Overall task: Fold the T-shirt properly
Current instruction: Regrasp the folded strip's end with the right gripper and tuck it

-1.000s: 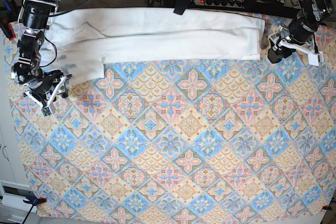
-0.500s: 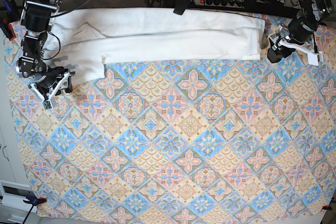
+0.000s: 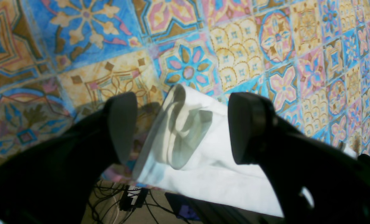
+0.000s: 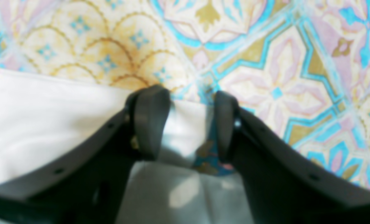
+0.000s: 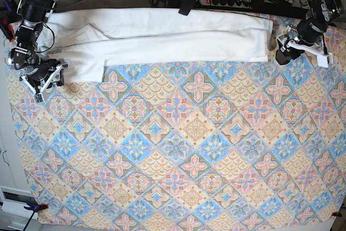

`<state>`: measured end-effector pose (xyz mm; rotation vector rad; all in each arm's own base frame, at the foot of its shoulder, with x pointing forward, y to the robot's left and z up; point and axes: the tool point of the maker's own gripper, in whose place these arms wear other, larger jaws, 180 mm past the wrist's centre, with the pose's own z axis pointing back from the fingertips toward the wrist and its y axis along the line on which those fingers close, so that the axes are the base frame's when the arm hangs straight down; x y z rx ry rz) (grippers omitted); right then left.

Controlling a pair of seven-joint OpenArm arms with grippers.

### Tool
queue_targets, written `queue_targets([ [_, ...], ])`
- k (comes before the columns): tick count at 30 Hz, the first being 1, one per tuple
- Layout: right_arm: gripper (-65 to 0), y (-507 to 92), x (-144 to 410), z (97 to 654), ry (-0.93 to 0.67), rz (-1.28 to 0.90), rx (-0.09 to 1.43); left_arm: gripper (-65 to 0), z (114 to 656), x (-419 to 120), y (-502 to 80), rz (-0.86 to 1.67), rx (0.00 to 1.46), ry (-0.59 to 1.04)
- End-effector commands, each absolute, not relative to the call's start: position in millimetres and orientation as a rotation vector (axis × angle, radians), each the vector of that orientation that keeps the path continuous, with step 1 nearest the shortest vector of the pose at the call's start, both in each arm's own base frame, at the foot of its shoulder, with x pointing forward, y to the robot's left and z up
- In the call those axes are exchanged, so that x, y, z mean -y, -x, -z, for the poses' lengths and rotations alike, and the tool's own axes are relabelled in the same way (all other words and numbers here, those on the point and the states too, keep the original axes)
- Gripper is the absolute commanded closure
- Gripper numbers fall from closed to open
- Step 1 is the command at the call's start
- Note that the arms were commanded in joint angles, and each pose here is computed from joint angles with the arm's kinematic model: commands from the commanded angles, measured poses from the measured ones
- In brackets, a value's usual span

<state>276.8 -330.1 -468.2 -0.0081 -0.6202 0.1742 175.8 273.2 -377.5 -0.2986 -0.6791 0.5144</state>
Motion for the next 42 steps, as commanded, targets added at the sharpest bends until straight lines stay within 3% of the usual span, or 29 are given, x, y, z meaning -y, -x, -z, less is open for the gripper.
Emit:
queue_targets([
  [1, -26.8, -289.2, 340.0, 452.4, 0.026, -0.174, 0.671, -44.5, 369.0, -276.6, -181.0, -0.501, 0.710, 0.296],
  [19, -29.6, -263.0, 356.3, 460.6, 0.041, -0.117, 0.638, -44.5, 368.8, -276.6, -181.5, -0.501, 0.711, 0.296],
  [27, -28.9, -263.6, 323.9, 472.8, -0.024, -0.234, 0.594, -44.5, 368.8, -276.6, -181.5, -0.501, 0.711, 0.296],
  [30, -24.5, -263.6, 318.0, 475.2, -0.033, -0.254, 0.586, -44.5, 368.8, -276.6, -181.5, -0.501, 0.711, 0.296],
  [37, 0.0, -263.6, 312.2, 477.9, -0.041, -0.272, 0.578, -44.5, 368.8, -276.6, -181.5, -0.501, 0.711, 0.296],
  [42, -0.3, -272.0, 312.0, 467.6, -0.027, -0.289, 0.608, -44.5, 368.8, -276.6, -181.5, -0.501, 0.711, 0.296],
])
